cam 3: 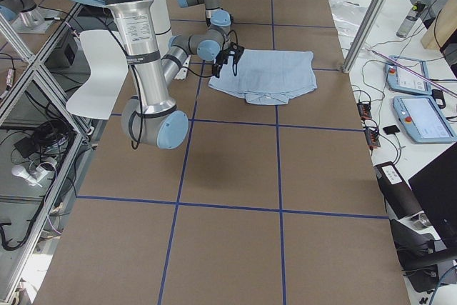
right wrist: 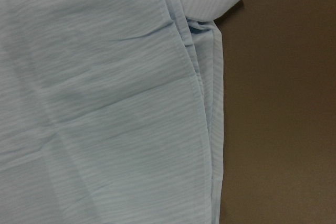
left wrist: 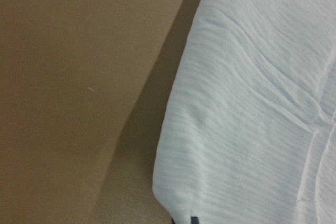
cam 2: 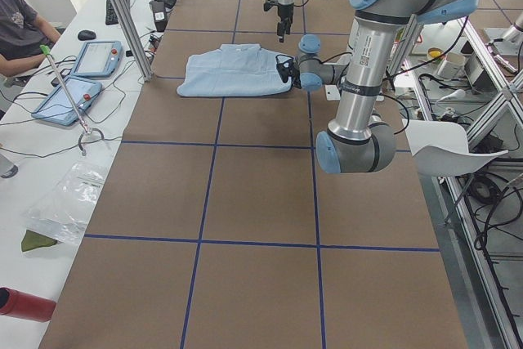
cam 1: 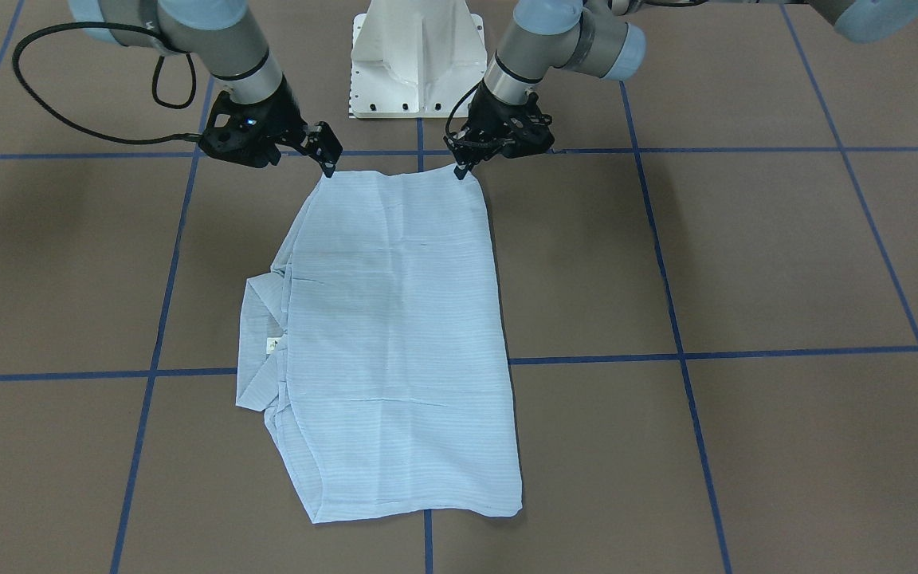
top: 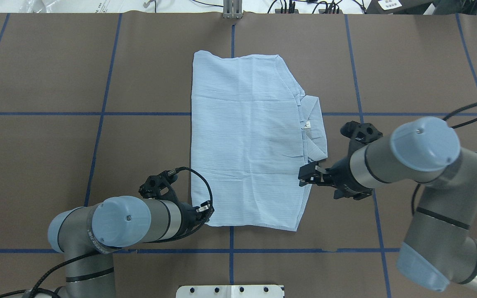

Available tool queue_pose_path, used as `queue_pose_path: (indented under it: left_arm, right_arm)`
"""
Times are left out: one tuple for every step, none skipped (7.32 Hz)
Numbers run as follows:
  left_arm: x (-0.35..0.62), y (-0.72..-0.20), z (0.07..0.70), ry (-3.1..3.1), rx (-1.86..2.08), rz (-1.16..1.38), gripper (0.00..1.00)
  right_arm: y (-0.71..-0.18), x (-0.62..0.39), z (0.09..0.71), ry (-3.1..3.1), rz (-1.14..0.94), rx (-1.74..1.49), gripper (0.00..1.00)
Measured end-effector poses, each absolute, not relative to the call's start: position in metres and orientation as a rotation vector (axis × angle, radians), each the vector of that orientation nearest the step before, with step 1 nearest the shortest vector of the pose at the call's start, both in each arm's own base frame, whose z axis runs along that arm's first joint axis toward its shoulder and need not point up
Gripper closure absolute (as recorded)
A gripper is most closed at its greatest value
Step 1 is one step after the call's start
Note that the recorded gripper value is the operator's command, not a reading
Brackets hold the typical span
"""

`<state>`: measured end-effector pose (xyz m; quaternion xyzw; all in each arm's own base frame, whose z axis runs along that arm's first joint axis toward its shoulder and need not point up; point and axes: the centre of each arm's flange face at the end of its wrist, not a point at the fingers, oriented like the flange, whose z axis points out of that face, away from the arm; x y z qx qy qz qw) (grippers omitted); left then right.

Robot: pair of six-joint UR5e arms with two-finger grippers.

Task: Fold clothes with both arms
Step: 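Lower the right gripper onto the near edge beside the left gripper and grasp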

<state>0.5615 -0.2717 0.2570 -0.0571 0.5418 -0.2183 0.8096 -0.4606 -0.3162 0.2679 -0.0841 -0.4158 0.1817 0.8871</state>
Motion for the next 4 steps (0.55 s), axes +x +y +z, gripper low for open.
queue_pose_path:
  left_arm:
    - [0.562,-0.271,0.257,1.159,-0.120,-0.463,1.00]
    - [0.562,-0.271,0.257,1.158,-0.119,-0.459,1.00]
    - [0.562,-0.271,0.257,1.158,-0.119,-0.458,1.00]
    - [0.562,-0.271,0.257,1.159,-0.118,-0.457,1.00]
  right_arm:
    - [-0.296,-0.484,0.270,-0.839,0.426,-0.158,0.00]
    - [-0.280,-0.506,0.275,-0.835,0.470,-0.143,0.00]
    - [-0.272,-0.520,0.281,-0.841,0.504,-0.142,0.00]
    - [-0.271,-0.527,0.282,-0.849,0.527,-0.145,0.00]
